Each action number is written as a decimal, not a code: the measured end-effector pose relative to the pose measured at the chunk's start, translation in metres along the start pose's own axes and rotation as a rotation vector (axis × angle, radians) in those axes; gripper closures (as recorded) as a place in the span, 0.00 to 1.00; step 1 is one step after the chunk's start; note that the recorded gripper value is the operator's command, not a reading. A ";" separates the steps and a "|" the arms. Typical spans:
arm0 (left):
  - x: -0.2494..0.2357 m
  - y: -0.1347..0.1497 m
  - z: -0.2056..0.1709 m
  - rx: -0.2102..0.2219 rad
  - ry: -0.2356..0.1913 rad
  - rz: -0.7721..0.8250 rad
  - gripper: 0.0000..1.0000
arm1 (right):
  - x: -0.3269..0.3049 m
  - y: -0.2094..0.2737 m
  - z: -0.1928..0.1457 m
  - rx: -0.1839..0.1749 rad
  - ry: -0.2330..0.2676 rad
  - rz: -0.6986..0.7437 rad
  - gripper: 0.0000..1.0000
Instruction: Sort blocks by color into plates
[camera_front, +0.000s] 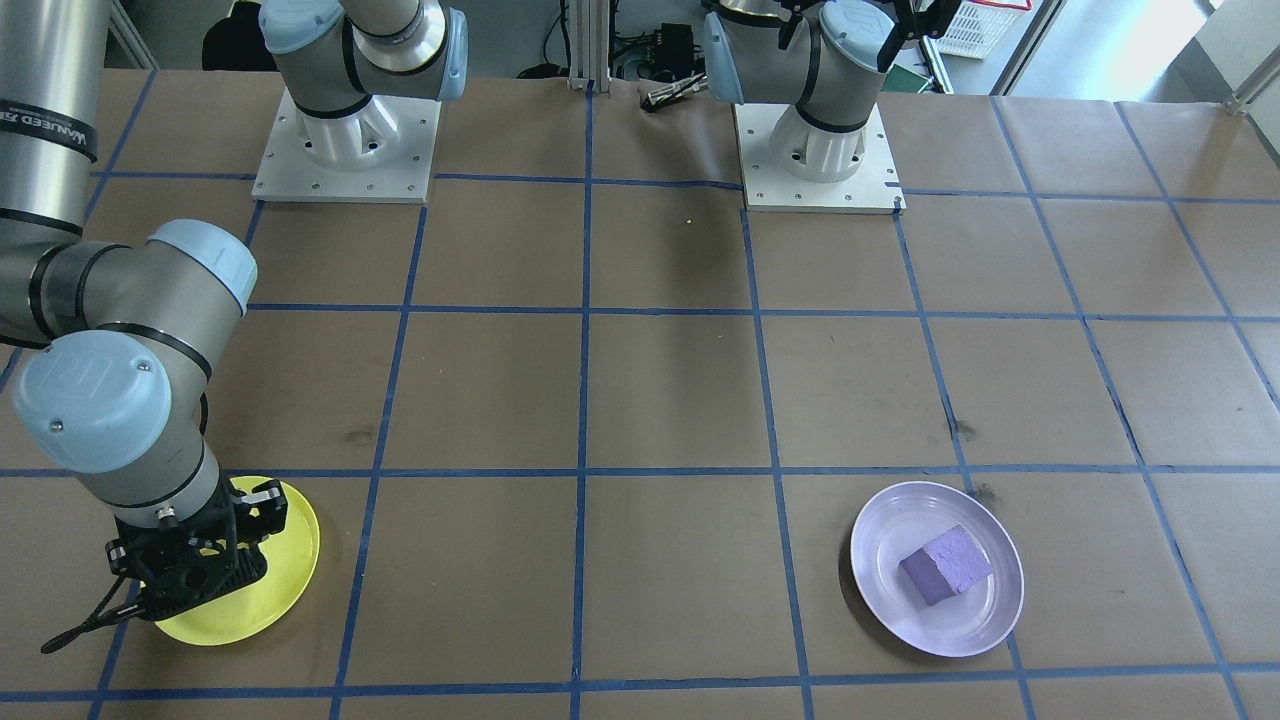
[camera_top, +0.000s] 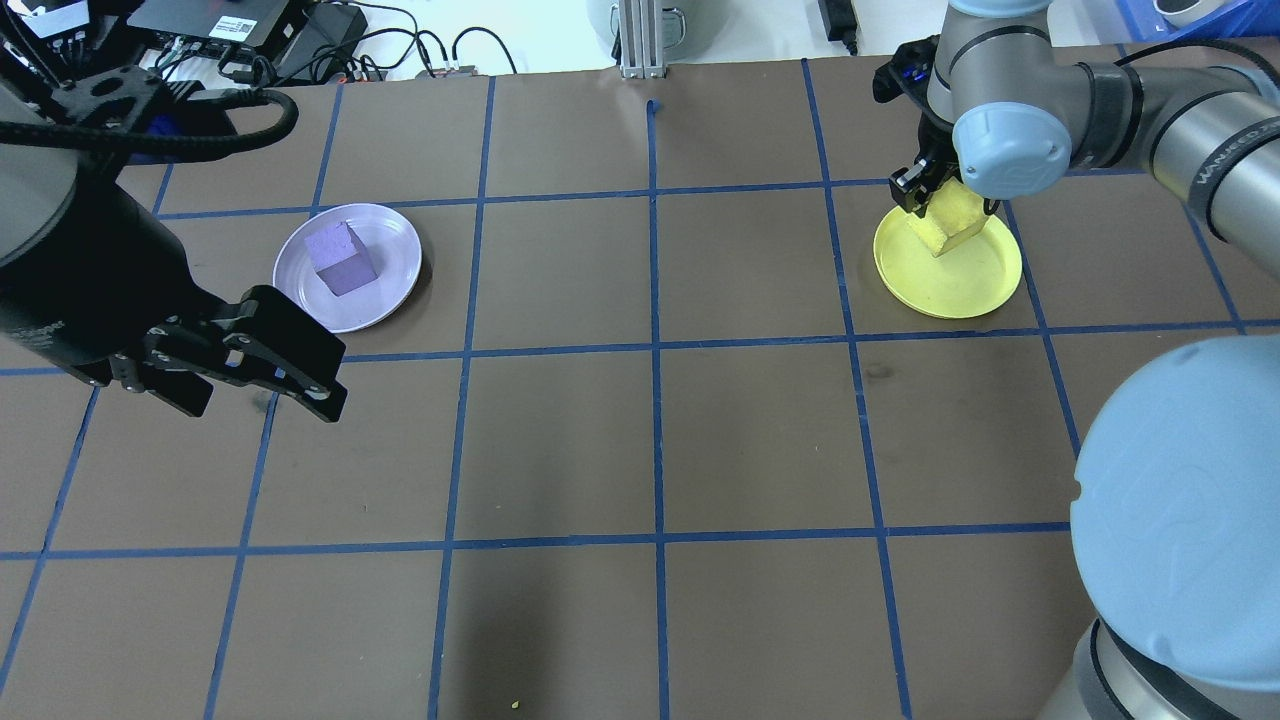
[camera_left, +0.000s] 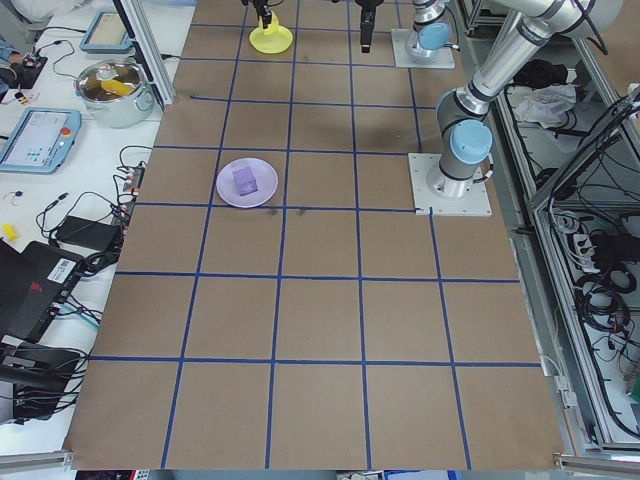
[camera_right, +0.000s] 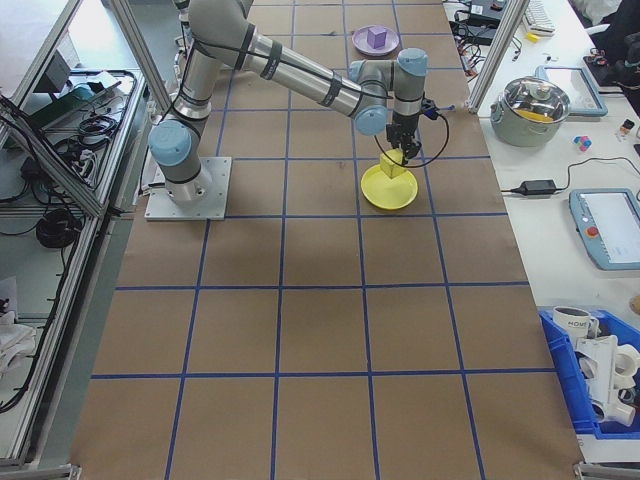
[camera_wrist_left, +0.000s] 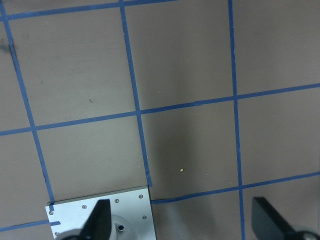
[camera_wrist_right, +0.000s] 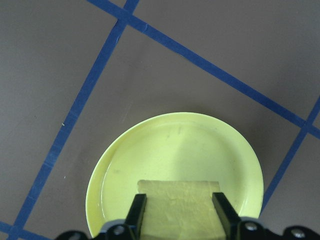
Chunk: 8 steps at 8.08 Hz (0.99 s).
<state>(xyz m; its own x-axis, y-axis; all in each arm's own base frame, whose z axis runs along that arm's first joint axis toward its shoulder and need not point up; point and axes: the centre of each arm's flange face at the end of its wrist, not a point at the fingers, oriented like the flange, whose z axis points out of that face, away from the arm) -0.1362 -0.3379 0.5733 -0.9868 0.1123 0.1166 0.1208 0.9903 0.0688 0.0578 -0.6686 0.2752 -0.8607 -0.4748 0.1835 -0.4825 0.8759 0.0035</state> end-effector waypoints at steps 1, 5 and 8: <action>0.000 0.005 -0.002 0.009 -0.010 0.001 0.00 | 0.001 -0.002 0.006 0.003 0.002 0.002 0.37; 0.004 0.021 -0.009 0.034 -0.030 0.009 0.00 | 0.003 -0.006 0.015 0.018 0.015 0.002 0.00; 0.011 0.053 -0.020 0.057 -0.035 0.019 0.00 | 0.004 -0.002 -0.001 0.028 0.019 0.003 0.00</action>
<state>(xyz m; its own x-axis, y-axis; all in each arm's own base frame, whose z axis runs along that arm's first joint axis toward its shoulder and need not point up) -0.1385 -0.2859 0.5982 -0.9876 0.1330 0.0830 0.1343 0.9909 0.0104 0.0553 -0.6719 0.2771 -0.8590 -0.4702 0.2025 -0.4844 0.8745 -0.0242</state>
